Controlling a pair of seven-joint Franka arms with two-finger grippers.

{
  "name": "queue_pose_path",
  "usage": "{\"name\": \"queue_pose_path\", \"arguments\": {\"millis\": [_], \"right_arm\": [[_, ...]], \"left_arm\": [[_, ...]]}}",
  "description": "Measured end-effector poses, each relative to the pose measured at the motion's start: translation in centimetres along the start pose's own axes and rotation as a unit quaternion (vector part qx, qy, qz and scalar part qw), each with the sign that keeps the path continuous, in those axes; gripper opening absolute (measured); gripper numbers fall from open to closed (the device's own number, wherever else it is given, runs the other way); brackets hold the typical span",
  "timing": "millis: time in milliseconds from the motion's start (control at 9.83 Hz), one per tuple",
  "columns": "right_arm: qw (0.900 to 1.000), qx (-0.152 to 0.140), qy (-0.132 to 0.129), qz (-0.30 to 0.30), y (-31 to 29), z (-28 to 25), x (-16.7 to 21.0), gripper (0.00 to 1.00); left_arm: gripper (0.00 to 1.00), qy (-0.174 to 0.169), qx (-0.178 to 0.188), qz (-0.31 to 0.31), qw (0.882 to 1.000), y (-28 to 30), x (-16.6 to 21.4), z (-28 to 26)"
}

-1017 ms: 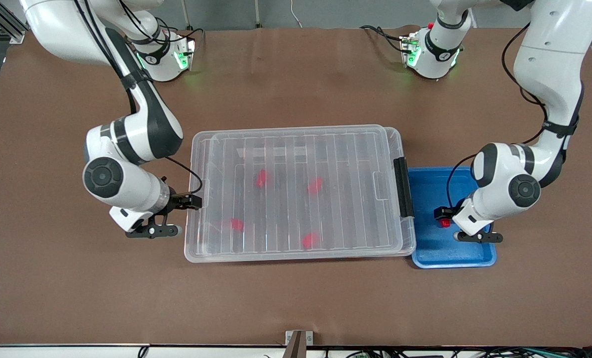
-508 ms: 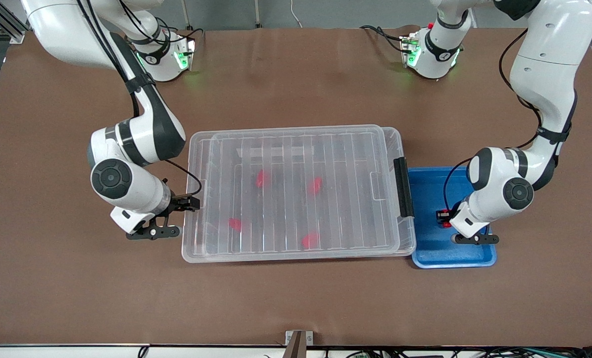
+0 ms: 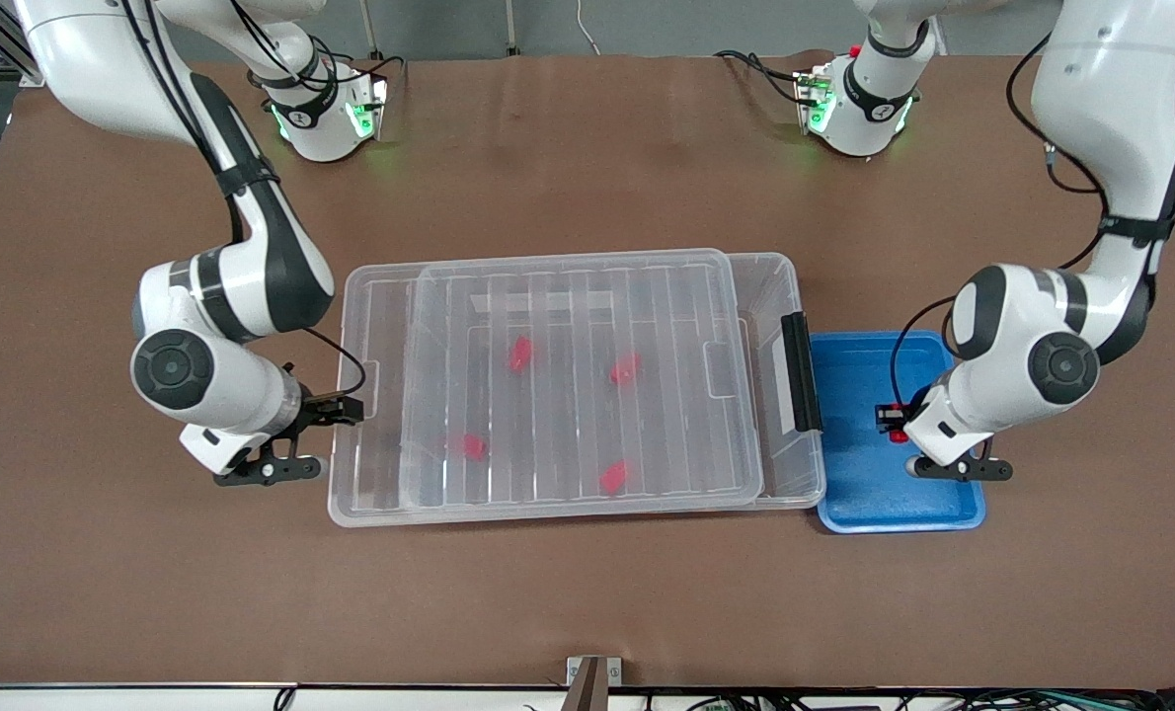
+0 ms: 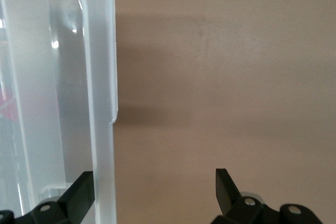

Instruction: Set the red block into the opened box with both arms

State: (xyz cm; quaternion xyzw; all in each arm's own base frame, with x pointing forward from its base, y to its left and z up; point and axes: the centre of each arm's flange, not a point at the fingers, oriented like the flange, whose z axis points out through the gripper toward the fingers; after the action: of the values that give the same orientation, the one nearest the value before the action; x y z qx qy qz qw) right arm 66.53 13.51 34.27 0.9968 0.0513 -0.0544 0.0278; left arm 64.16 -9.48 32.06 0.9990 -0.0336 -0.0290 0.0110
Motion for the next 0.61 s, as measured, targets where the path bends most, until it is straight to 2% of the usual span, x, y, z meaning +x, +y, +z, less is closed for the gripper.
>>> {"name": "queue_pose_path", "arguments": {"millis": [102, 305, 610], "right_arm": [[1.0, 0.0, -0.004, -0.005, 1.2, 0.1, 0.0, 1.0], [1.0, 0.0, -0.01, -0.017, 2.9, 0.1, 0.0, 1.0], [0.999, 0.0, -0.018, -0.037, 5.7, 0.2, -0.1, 1.0]], "left_arm": [[0.35, 0.0, 0.002, -0.001, 1.0, 2.4, -0.9, -3.4], [0.35, -0.001, -0.002, -0.013, 1.0, 7.5, -2.3, -6.9], [0.35, -0.007, -0.016, -0.03, 0.999, 13.7, -3.8, -7.0]]}}
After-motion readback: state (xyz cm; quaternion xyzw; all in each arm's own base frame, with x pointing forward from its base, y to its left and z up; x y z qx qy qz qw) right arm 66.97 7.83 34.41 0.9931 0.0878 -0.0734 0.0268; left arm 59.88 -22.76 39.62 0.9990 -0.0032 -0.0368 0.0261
